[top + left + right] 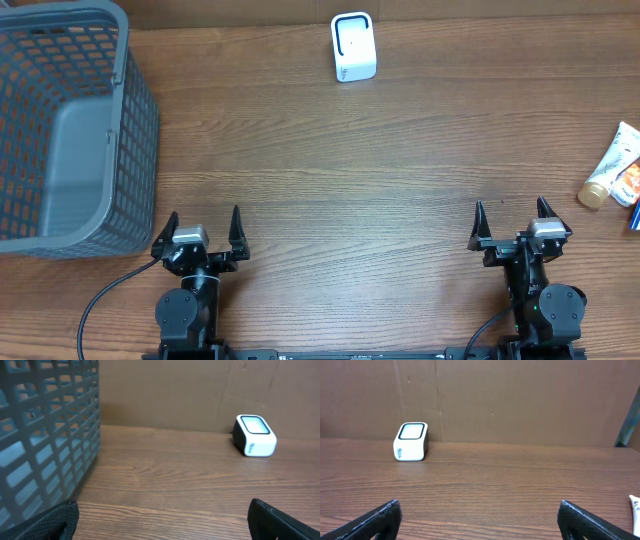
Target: Scan the item barcode
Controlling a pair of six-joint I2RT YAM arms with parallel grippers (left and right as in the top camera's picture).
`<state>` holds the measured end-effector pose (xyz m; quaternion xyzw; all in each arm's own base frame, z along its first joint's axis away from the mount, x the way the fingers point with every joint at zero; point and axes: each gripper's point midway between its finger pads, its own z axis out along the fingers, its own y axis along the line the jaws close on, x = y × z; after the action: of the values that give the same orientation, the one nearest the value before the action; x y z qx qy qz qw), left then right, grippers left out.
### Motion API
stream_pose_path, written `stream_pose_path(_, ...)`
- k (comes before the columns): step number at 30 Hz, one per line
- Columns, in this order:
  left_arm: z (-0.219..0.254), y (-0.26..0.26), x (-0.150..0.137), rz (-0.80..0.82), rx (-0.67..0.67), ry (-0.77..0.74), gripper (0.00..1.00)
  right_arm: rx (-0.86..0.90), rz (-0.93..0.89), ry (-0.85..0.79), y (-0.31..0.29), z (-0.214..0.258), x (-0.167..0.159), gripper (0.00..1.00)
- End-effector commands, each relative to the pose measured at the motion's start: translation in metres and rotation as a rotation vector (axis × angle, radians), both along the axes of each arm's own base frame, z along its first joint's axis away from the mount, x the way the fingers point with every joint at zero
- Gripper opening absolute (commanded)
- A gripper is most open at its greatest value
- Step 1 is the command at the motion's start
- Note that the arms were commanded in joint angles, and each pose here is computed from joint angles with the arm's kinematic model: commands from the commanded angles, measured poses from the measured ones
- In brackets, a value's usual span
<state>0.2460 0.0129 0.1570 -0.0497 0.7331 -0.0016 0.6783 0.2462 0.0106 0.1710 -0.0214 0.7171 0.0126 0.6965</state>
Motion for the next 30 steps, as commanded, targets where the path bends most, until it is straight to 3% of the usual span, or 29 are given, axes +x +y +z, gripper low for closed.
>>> stream_pose_path(1, 0.0, 0.008, -0.001, 0.044, 0.046, -0.006, 1.0, -0.004, -0.007, -0.006, -0.002, -0.001, 0.0, 1.0)
stream_pose_path(30, -0.001, -0.004, 0.0, -0.022, 0.051, 0.0, 1.0, -0.004, -0.007, -0.006, -0.002, -0.001, 0.0, 1.0)
